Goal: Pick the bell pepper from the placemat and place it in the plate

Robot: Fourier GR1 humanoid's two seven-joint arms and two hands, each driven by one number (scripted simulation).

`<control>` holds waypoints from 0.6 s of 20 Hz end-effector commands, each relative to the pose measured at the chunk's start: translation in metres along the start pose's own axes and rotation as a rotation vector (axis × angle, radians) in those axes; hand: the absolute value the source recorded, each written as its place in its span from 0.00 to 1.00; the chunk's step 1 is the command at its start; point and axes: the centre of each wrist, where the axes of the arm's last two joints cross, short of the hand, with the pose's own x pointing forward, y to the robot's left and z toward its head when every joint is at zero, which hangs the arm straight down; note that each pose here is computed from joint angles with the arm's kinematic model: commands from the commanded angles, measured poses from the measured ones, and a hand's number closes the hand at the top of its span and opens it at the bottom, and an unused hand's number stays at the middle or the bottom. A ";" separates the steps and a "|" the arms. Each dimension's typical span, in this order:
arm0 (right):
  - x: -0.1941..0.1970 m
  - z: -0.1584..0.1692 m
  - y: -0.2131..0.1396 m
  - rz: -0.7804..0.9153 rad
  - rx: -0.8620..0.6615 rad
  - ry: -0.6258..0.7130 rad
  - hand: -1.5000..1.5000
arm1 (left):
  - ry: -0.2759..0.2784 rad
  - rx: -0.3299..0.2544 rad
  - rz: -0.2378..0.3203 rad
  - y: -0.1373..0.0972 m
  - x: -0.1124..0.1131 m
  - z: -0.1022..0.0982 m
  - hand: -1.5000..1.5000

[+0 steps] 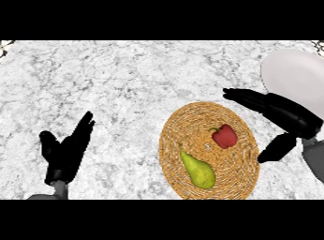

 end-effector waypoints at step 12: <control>0.022 -0.001 0.059 0.122 -0.017 0.088 0.00 | 0.068 0.013 0.004 0.015 -0.004 0.000 0.50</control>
